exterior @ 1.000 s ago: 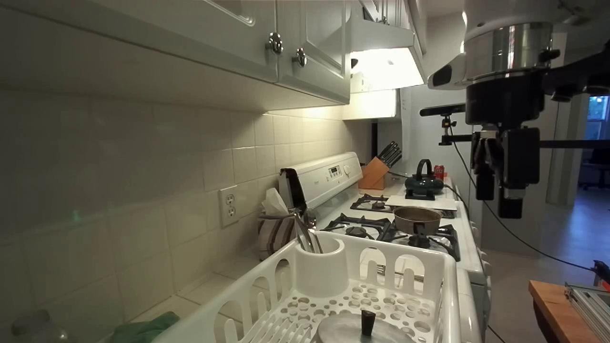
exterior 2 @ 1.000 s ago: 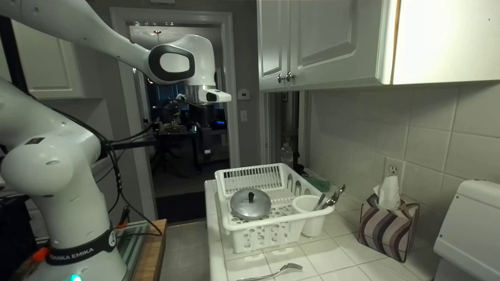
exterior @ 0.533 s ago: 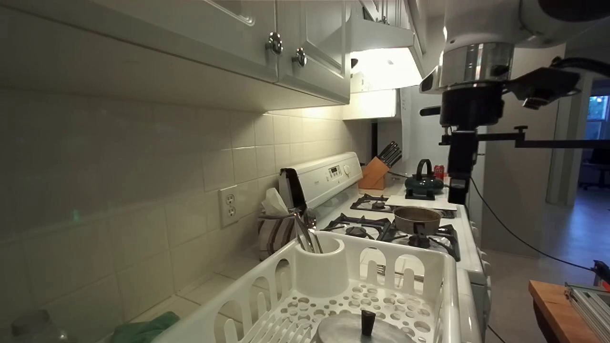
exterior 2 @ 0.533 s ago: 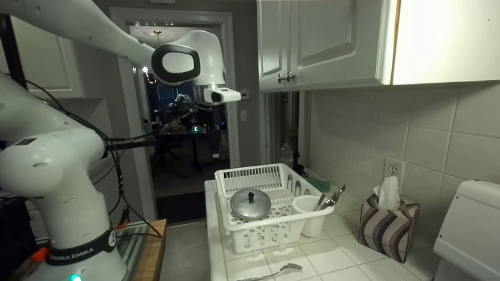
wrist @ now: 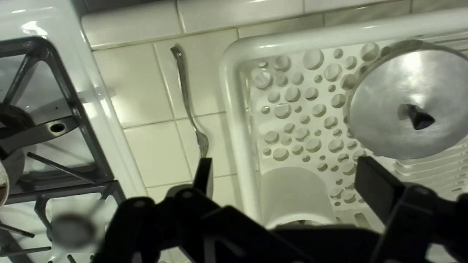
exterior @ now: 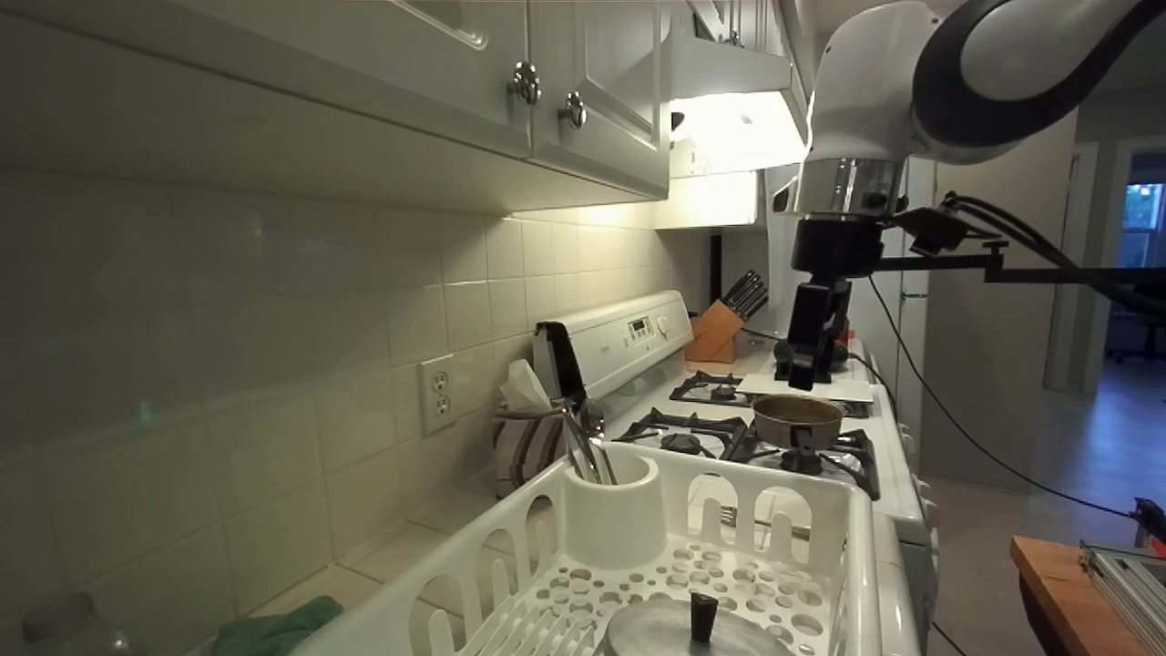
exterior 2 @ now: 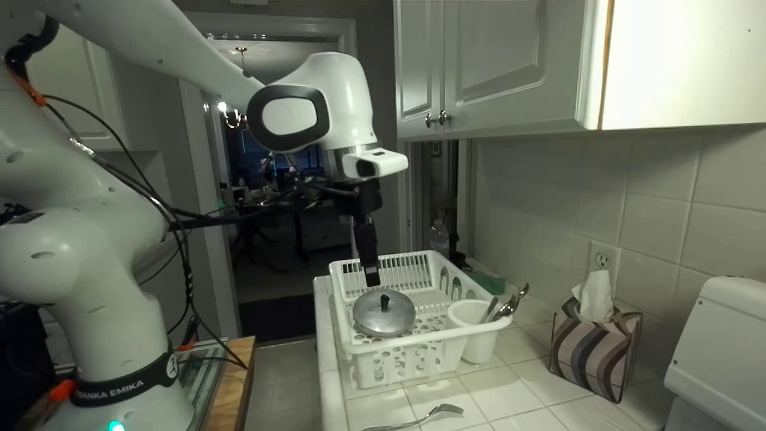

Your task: Put the fork in the dish rack

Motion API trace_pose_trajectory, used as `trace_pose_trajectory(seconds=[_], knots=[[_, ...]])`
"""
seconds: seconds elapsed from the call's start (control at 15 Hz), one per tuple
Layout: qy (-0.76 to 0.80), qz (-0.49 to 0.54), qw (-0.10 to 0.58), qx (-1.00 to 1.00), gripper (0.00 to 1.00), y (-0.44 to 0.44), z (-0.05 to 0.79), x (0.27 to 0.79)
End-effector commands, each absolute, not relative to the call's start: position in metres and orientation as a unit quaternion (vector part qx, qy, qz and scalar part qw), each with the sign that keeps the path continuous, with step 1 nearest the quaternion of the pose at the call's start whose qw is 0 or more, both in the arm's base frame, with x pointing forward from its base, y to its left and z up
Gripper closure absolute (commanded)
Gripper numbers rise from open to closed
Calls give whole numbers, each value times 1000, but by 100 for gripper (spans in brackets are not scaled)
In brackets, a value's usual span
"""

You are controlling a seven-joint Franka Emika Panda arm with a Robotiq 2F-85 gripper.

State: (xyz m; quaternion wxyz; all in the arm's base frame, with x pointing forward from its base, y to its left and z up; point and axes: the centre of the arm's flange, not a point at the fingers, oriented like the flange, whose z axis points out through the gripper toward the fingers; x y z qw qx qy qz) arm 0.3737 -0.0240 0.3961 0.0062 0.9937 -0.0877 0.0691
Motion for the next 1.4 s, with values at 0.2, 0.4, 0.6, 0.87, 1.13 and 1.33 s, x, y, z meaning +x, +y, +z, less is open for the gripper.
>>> trace_pose_trajectory(seconds=[0.2,0.4,0.6,0.87,1.13,1.33], knots=[[-83,71,57,992,0,-105,362,382],[-128,88,51,987,0,-131,346,387],[-174,110,43,978,0,-143,327,397],[-199,119,38,972,0,-140,301,411],[-203,114,35,972,0,-138,296,403],[-217,111,34,969,0,-139,286,408]])
